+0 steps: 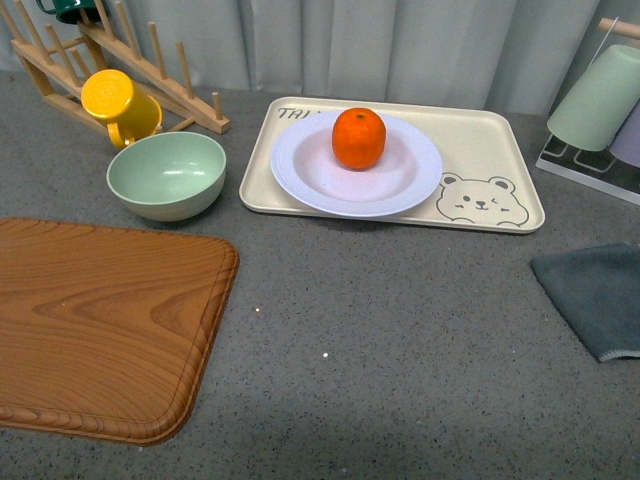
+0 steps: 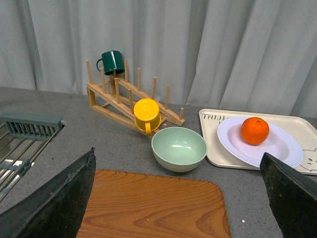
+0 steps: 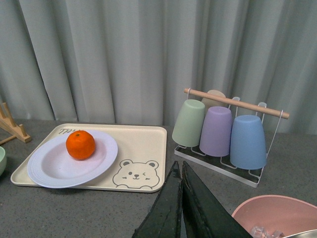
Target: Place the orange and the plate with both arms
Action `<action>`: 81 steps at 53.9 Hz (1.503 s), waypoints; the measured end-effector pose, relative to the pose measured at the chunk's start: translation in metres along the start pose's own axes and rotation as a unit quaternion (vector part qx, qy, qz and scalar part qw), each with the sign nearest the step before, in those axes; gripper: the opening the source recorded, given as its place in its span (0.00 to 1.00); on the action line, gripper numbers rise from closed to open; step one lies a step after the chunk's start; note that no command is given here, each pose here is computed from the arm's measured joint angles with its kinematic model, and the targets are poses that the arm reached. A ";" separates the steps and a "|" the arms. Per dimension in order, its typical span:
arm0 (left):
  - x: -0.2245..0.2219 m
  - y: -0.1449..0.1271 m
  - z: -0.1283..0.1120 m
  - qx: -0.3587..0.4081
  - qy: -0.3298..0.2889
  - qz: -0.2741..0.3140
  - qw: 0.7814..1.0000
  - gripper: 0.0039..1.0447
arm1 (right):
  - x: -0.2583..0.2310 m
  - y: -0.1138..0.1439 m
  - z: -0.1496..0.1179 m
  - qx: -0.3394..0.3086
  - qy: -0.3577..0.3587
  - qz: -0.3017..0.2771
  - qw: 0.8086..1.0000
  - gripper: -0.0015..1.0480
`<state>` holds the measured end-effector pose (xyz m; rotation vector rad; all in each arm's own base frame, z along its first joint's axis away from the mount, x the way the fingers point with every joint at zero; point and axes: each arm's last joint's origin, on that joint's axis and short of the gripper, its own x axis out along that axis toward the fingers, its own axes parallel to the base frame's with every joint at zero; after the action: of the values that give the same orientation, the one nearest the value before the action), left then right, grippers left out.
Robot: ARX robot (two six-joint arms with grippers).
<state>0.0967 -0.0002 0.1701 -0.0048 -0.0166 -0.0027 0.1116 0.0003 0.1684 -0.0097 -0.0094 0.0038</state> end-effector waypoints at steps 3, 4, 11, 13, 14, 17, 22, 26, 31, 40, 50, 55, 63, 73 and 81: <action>0.000 0.000 0.000 0.000 0.000 0.000 1.000 0.94 | -0.001 0.000 0.000 0.000 0.000 0.000 1.000 0.01; 0.000 0.000 0.000 0.000 0.000 0.000 1.000 0.94 | -0.001 0.000 0.000 0.000 0.000 0.000 1.000 0.01; 0.000 0.000 0.000 0.000 0.000 0.000 1.000 0.94 | -0.003 0.000 0.000 0.000 0.000 0.000 1.000 0.01; 0.000 0.000 0.000 0.000 0.000 0.000 1.000 0.94 | -0.007 0.000 -0.002 0.000 0.007 0.000 1.000 0.01; 0.000 0.000 0.000 0.000 0.000 0.000 1.000 0.94 | -0.008 0.000 -0.004 0.000 0.013 0.000 1.000 0.01; 0.000 0.000 0.000 0.000 0.000 0.000 1.000 0.94 | -0.012 0.000 -0.005 0.000 0.016 0.000 1.000 0.01; 0.000 0.000 0.000 0.000 0.000 0.000 1.000 0.94 | -0.014 0.000 -0.003 0.000 0.003 0.000 1.000 0.01; 0.000 0.000 0.000 0.000 0.000 0.000 1.000 0.94 | -0.014 0.000 -0.003 0.000 0.003 0.000 1.000 0.01; 0.000 0.000 0.000 0.000 0.000 0.000 1.000 0.94 | -0.014 0.000 -0.003 -0.001 0.003 0.000 1.000 0.02; 0.000 0.000 0.000 0.000 0.000 0.000 1.000 0.94 | -0.014 0.000 -0.003 0.000 0.003 0.000 1.000 0.32; 0.000 0.000 0.000 0.000 0.000 0.000 1.000 0.94 | -0.014 0.000 -0.003 0.000 0.003 0.000 1.000 0.62; 0.000 0.000 0.000 0.000 0.000 0.000 1.000 0.94 | -0.014 0.000 -0.003 0.000 0.003 0.000 1.000 0.77; 0.000 0.000 0.000 0.000 0.000 0.000 1.000 0.94 | -0.014 0.000 -0.003 0.000 0.003 0.000 1.000 0.92; 0.000 0.000 0.000 0.000 0.000 0.000 1.000 0.94 | -0.014 0.000 -0.003 0.000 0.003 0.000 1.000 0.91; 0.000 0.000 0.000 0.000 0.000 0.000 1.000 0.94 | -0.014 0.000 -0.003 0.000 0.003 0.000 1.000 0.91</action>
<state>0.0967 -0.0002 0.1701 -0.0048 -0.0170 -0.0027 0.0976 0.0003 0.1653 -0.0093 -0.0033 0.0042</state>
